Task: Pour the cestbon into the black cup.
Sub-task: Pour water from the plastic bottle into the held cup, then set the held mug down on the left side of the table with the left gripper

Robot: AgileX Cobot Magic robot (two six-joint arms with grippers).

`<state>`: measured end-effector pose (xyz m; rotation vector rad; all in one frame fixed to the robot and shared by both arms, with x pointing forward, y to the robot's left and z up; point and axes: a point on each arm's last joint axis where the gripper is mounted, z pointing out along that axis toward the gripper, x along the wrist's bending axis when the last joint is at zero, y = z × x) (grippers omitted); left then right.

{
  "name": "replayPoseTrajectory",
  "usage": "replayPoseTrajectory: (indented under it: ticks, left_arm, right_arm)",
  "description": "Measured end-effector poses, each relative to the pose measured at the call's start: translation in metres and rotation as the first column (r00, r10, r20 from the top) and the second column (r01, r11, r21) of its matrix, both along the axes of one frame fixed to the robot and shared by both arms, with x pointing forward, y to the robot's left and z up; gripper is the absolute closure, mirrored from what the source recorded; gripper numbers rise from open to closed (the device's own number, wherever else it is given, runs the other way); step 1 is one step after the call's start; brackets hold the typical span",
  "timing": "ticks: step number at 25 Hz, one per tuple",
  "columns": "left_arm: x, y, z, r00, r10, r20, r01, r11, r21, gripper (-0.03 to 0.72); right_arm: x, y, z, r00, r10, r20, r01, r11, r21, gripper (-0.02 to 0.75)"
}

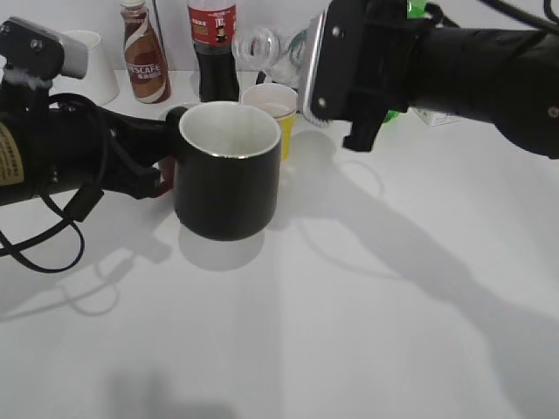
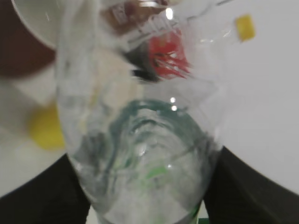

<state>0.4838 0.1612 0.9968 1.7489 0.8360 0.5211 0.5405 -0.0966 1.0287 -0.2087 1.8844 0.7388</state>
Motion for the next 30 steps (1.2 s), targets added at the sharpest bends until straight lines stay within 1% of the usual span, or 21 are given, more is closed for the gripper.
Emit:
replayPoseTrajectory:
  ticks: [1, 3, 4, 6, 8, 10, 12, 13, 14, 17, 19, 20, 22, 25, 30]
  left_arm:
    - [0.000, 0.000, 0.000, 1.000, 0.002, 0.000, -0.002, 1.000, -0.008, 0.642]
    - [0.000, 0.000, 0.002, 1.000, 0.001, 0.011, 0.000, 1.000, -0.029, 0.642]
    - [0.001, 0.000, 0.003, 1.000, 0.003, 0.016, -0.002, 0.999, -0.040, 0.642]
    - [0.003, 0.002, 0.006, 1.000, 0.015, 0.027, -0.014, 0.998, -0.066, 0.642]
    - [0.009, 0.006, 0.011, 0.998, 0.041, 0.041, -0.037, 0.996, -0.084, 0.642]
    - [0.018, 0.016, 0.018, 0.994, 0.086, 0.062, -0.080, 0.992, -0.100, 0.642]
    - [0.029, 0.029, 0.026, 0.985, 0.148, 0.084, -0.137, 0.983, -0.124, 0.642]
    - [0.035, 0.038, 0.031, 0.977, 0.186, 0.099, -0.172, 0.976, -0.135, 0.642]
    - [0.040, 0.048, 0.035, 0.967, 0.228, 0.112, -0.211, 0.967, -0.144, 0.642]
    - [0.054, 0.077, 0.042, 0.931, 0.324, 0.168, -0.305, 0.944, -0.127, 0.642]
    - [0.062, 0.092, 0.041, 0.905, 0.377, 0.195, -0.360, 0.925, -0.117, 0.642]
    - [0.066, 0.099, 0.037, 0.895, 0.402, 0.194, -0.384, 0.915, -0.126, 0.642]
    - [0.075, 0.109, 0.029, 0.878, 0.441, 0.189, -0.417, 0.896, -0.153, 0.642]
    - [0.087, 0.120, 0.006, 0.867, 0.470, 0.167, -0.443, 0.879, -0.175, 0.642]
    - [0.103, 0.129, -0.042, 0.855, 0.502, 0.130, -0.490, 0.864, -0.116, 0.642]
  right_arm:
    - [-0.002, 0.002, -0.001, 0.999, -0.006, -0.054, 0.009, 0.999, 0.051, 0.272]
    - [-0.004, 0.004, -0.002, 0.978, -0.031, -0.204, 0.076, 0.973, 0.218, 0.272]
    - [-0.004, 0.004, -0.002, 0.962, -0.037, -0.270, 0.118, 0.950, 0.289, 0.272]
    - [-0.005, 0.004, 0.001, 0.914, -0.035, -0.405, 0.225, 0.873, 0.432, 0.272]
    - [-0.005, 0.001, 0.007, 0.879, -0.026, -0.475, 0.303, 0.801, 0.517, 0.272]
    - [-0.005, -0.005, 0.015, 0.862, -0.024, -0.506, 0.354, 0.744, 0.567, 0.272]
    - [-0.001, -0.014, 0.019, 0.847, -0.043, -0.530, 0.404, 0.701, 0.589, 0.272]
    - [0.001, -0.019, 0.018, 0.833, -0.059, -0.550, 0.436, 0.682, 0.588, 0.272]
    - [0.004, -0.026, 0.017, 0.810, -0.078, -0.582, 0.484, 0.651, 0.585, 0.272]
    - [0.014, -0.045, 0.013, 0.733, -0.111, -0.671, 0.612, 0.536, 0.581, 0.272]
    - [0.019, -0.055, 0.013, 0.716, -0.123, -0.687, 0.645, 0.491, 0.585, 0.272]
    - [0.020, -0.058, 0.013, 0.713, -0.126, -0.689, 0.652, 0.481, 0.586, 0.272]
    - [0.021, -0.060, 0.012, 0.717, -0.133, -0.685, 0.648, 0.488, 0.584, 0.272]
    - [0.020, -0.060, 0.012, 0.715, -0.137, -0.686, 0.648, 0.499, 0.576, 0.272]
    - [0.020, -0.060, 0.010, 0.706, -0.142, -0.694, 0.656, 0.502, 0.564, 0.272]
